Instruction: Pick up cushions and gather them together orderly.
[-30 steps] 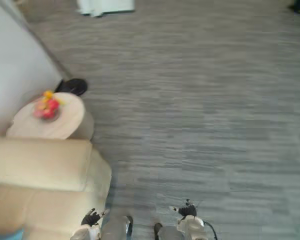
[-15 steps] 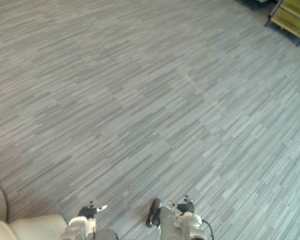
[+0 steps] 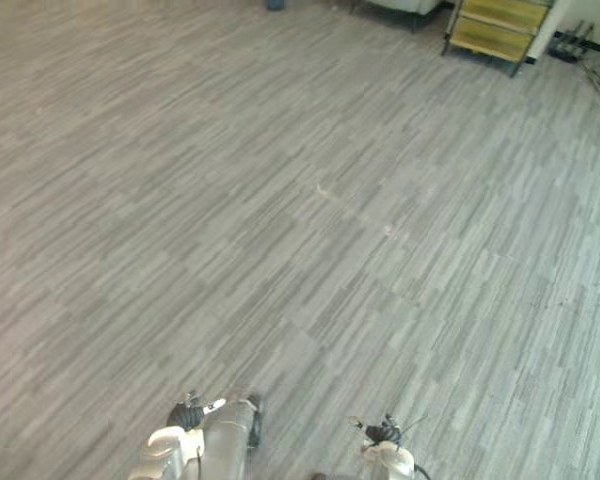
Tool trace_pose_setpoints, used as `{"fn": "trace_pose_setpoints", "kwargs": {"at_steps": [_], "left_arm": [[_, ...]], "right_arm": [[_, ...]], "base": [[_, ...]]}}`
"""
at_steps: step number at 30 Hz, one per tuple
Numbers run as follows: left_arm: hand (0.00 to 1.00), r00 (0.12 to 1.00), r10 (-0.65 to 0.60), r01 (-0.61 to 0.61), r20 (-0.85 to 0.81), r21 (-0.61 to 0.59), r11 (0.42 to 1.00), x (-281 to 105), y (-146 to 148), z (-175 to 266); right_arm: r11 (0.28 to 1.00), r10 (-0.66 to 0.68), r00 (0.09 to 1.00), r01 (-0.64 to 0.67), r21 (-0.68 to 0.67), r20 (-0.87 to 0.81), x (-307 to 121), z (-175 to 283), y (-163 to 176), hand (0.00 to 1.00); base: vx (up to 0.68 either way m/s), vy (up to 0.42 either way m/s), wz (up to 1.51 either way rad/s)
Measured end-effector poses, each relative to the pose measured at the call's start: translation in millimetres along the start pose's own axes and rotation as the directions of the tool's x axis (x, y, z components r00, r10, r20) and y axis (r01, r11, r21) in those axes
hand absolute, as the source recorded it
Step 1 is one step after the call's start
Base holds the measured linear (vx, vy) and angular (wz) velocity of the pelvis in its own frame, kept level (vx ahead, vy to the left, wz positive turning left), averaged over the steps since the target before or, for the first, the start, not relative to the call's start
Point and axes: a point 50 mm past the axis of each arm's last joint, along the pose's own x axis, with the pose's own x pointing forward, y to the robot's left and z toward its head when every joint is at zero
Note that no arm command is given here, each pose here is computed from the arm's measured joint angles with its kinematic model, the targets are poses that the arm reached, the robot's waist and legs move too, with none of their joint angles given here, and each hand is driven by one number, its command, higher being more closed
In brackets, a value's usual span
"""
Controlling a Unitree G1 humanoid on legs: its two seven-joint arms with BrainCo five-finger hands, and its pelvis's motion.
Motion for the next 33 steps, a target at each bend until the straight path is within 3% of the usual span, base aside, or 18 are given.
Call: {"fn": "trace_pose_setpoints", "kwargs": {"at_steps": [14,21,28,33], "left_arm": [[0.0,1.0,-0.003,0.003,-0.024,0.014,1.0,0.6,-5.9,-2.8],[0.0,0.998,-0.023,0.023,-0.062,0.004,1.0,-1.5,-14.6,-12.0],[0.0,1.0,-0.011,0.012,0.013,-0.033,0.999,-2.0,-12.1,1.6],[0.0,0.999,0.012,-0.013,-0.034,-0.009,1.0,-4.7,-1.5,-12.8]], "right_arm": [[1.0,0.025,0.999,-0.025,-0.002,0.046,-2.2,4.2,0.4,0.0],[0.997,-0.073,0.997,0.073,0.02,-0.013,-0.6,-7.4,-33.0,0.0],[0.996,-0.028,1.0,0.027,0.085,0.014,-1.4,0.6,-6.3,0.0],[0.997,-0.045,0.999,0.046,0.067,-0.025,-0.1,-5.3,-11.5,0.0]], "base": [[0.51,0.01,-0.37],[0.57,-0.24,0.14],[0.48,-0.046,-0.22],[0.51,0.19,-0.43]]}}
